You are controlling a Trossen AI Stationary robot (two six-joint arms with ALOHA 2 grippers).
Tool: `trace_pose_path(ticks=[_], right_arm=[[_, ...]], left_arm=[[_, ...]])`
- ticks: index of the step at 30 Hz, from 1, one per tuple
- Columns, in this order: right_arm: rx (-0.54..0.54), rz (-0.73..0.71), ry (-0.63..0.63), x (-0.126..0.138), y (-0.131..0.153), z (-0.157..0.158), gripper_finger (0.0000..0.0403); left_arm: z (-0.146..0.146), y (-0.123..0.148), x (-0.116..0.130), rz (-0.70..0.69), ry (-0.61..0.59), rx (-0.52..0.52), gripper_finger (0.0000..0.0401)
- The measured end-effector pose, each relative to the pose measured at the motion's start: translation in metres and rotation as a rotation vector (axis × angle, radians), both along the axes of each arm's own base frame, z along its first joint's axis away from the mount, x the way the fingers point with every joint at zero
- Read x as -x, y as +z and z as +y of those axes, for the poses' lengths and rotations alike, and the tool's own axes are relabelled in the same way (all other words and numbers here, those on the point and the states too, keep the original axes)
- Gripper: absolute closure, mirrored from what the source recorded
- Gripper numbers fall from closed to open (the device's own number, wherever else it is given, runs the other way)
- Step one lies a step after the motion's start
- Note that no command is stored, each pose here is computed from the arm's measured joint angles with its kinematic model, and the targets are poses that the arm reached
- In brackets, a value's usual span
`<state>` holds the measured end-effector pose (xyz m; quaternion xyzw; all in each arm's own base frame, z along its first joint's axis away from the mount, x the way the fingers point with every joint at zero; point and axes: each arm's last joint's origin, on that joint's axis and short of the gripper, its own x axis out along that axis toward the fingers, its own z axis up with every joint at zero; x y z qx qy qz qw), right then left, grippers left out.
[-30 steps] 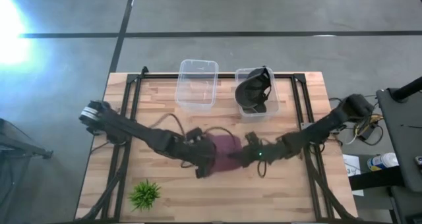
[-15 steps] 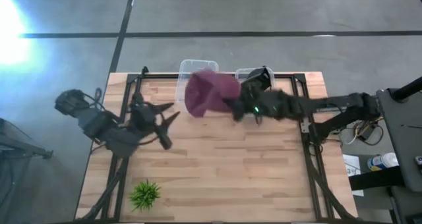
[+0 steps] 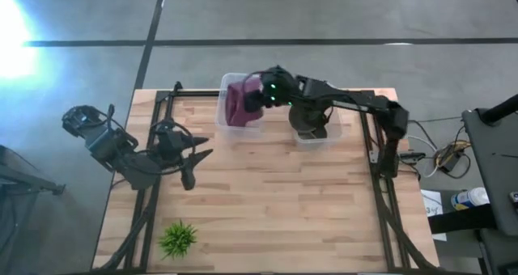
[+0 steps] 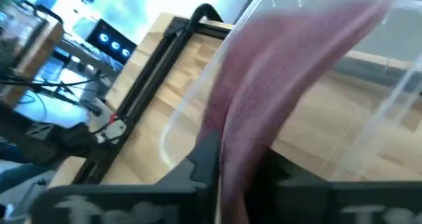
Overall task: Pick & Place hat
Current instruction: Put the dark red cap into the left transparent bin, then return to Home Position
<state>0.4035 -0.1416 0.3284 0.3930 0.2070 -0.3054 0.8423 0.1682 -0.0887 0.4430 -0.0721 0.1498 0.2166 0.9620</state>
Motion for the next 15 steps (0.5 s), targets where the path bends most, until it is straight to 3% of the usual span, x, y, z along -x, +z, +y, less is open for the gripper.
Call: trace_pose_path(ticks=[5,10,15], right_arm=[[-0.018,0.057,0.057,-0.026,-0.006,-0.012,0.0287],[0.064,0.054,0.158,-0.032,0.02,-0.003,0.0231],[0.188,0.0,0.429,-0.016,0.062,0.026,0.0207]], left_arm=[[0.012,-0.018,0.019,-0.046,-0.044,0.042,0.0254],[0.03,-0.038,0.045,-0.128,-0.093,0.078,0.0254],[0.046,-0.063,0.066,-0.208,-0.245,0.133,0.0254]])
